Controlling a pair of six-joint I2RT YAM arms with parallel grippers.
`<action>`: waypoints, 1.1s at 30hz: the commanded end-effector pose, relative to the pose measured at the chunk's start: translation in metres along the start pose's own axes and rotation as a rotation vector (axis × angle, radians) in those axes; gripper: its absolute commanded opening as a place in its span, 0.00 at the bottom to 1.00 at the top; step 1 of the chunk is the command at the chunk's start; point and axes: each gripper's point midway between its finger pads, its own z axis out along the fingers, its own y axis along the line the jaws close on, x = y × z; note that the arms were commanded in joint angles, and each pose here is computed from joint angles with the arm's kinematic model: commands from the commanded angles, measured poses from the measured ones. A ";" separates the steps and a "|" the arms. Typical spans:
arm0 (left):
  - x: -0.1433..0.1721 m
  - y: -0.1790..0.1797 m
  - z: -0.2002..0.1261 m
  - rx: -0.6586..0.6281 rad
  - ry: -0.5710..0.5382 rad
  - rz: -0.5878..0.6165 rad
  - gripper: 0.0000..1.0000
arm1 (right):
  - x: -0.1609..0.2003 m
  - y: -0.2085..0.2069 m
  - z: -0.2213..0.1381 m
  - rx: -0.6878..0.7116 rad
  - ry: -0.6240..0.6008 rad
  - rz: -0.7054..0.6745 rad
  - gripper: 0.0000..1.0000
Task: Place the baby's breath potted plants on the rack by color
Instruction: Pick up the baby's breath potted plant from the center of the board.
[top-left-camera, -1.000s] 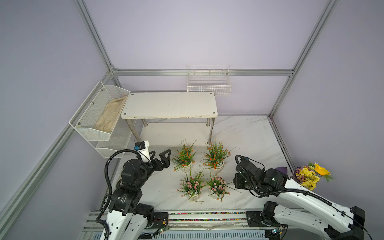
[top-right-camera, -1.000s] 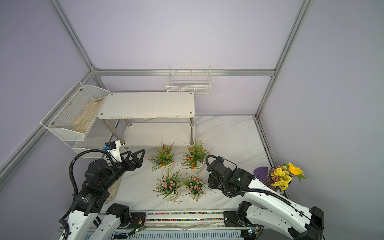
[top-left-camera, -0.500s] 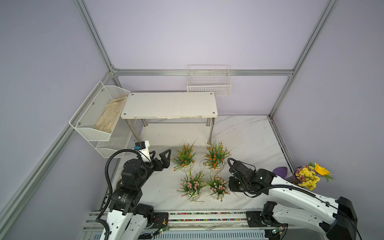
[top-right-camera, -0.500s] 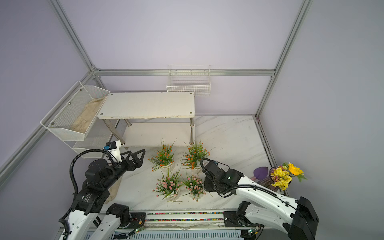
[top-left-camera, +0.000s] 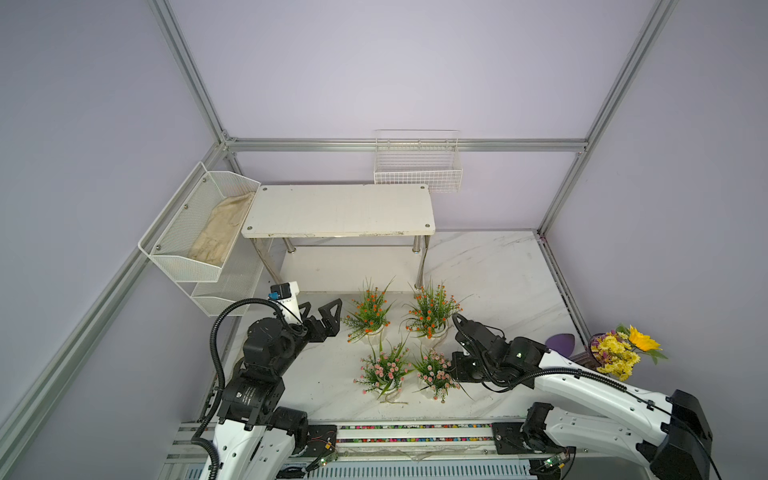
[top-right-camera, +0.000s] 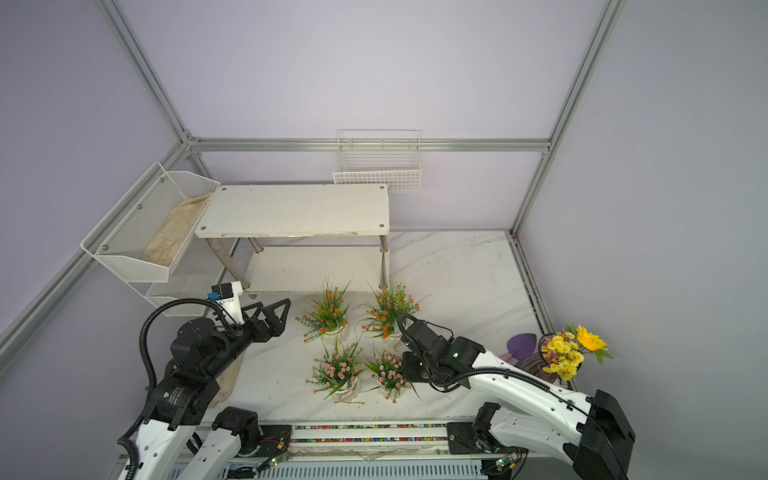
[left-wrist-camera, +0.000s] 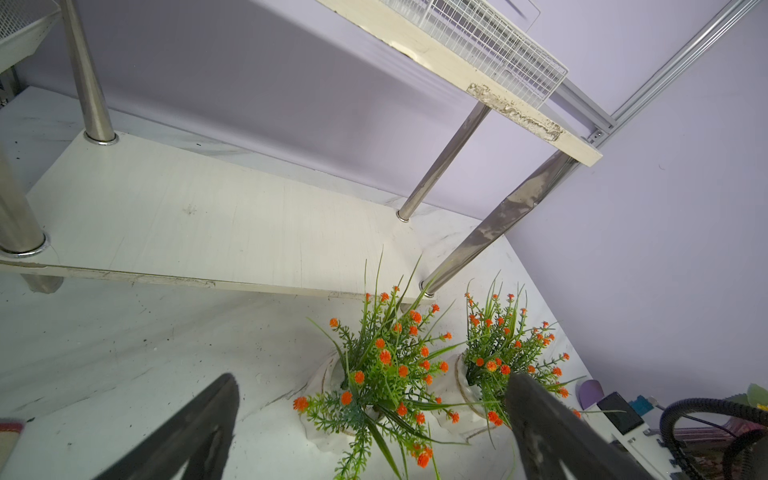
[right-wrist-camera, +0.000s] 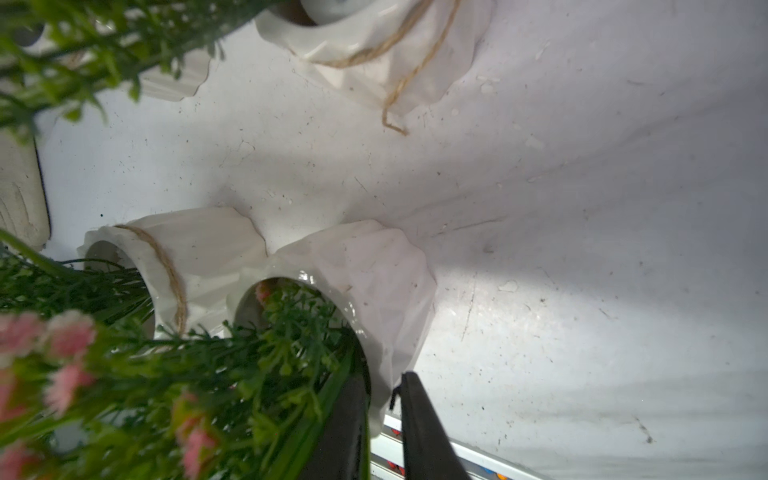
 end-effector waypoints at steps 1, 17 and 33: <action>0.004 0.002 0.001 -0.003 0.001 -0.020 1.00 | 0.003 0.002 0.004 -0.011 0.008 -0.011 0.21; 0.006 0.003 -0.001 -0.003 0.004 -0.021 1.00 | 0.013 -0.016 0.021 0.077 0.057 -0.010 0.23; -0.022 -0.032 0.000 0.146 -0.060 0.009 1.00 | -0.018 0.020 -0.016 0.013 -0.016 -0.059 0.05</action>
